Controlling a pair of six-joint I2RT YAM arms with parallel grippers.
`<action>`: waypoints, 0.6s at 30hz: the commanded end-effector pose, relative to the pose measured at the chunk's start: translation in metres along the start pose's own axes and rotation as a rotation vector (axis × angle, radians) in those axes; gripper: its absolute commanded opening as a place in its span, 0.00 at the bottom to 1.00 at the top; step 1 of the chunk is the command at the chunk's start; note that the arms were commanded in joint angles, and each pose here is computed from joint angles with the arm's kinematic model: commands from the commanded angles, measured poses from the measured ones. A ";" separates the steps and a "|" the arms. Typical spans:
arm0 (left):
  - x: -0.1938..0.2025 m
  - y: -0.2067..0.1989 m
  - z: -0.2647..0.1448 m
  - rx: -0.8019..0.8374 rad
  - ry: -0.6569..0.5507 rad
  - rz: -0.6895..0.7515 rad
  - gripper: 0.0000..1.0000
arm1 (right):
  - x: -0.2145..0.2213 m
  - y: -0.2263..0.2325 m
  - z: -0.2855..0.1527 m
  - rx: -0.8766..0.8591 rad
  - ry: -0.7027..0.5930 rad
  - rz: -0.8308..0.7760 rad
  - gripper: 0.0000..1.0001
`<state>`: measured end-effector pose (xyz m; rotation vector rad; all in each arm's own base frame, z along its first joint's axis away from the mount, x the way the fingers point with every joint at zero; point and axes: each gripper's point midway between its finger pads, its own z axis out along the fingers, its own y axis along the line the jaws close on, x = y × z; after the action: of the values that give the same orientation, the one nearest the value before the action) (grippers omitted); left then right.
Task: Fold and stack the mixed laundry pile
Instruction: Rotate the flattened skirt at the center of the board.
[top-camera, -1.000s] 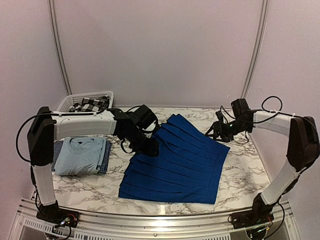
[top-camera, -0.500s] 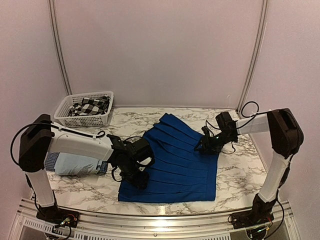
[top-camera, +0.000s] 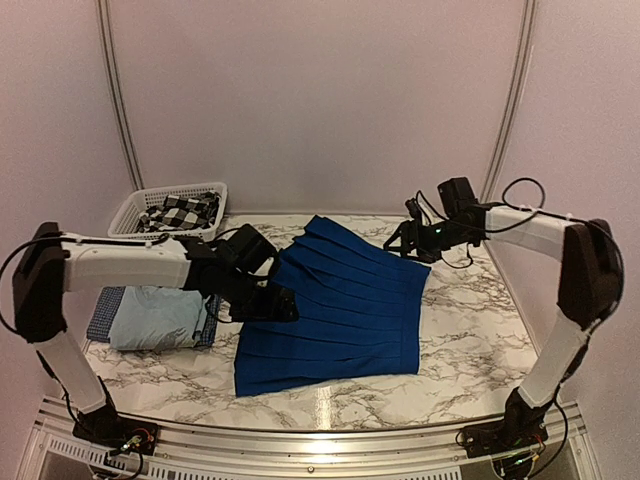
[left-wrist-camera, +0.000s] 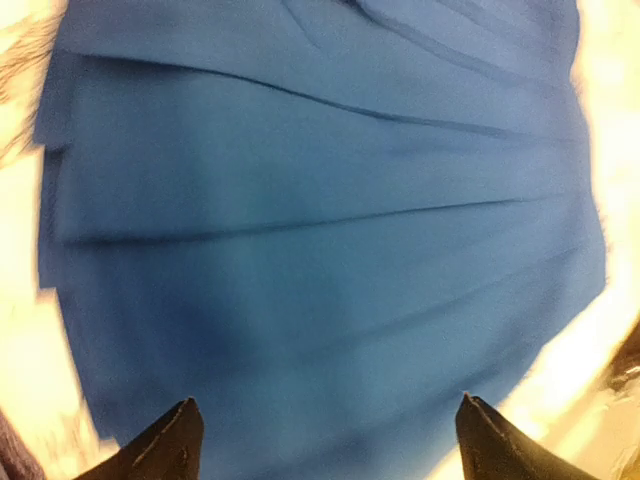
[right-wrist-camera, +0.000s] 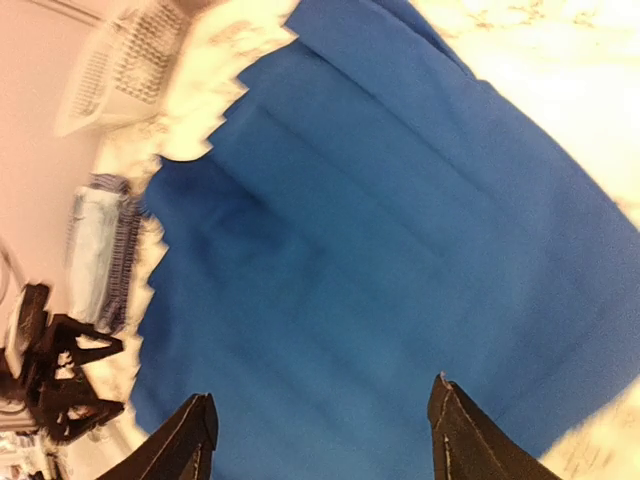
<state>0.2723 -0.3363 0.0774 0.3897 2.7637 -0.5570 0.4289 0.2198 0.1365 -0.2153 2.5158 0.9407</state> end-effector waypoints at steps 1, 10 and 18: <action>0.009 -0.008 -0.051 0.129 -0.114 -0.234 0.92 | 0.058 0.033 -0.054 -0.078 0.005 0.147 0.69; 0.077 -0.006 -0.084 0.064 -0.093 0.051 0.92 | 0.162 0.048 -0.104 0.082 0.033 -0.086 0.59; 0.104 0.020 -0.067 -0.134 -0.022 0.535 0.92 | 0.209 0.069 -0.082 0.152 0.215 -0.443 0.64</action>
<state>0.1635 -0.2929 0.1100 0.7372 2.5971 -0.4818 0.2016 0.2166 0.1450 -0.6242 2.5589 0.7226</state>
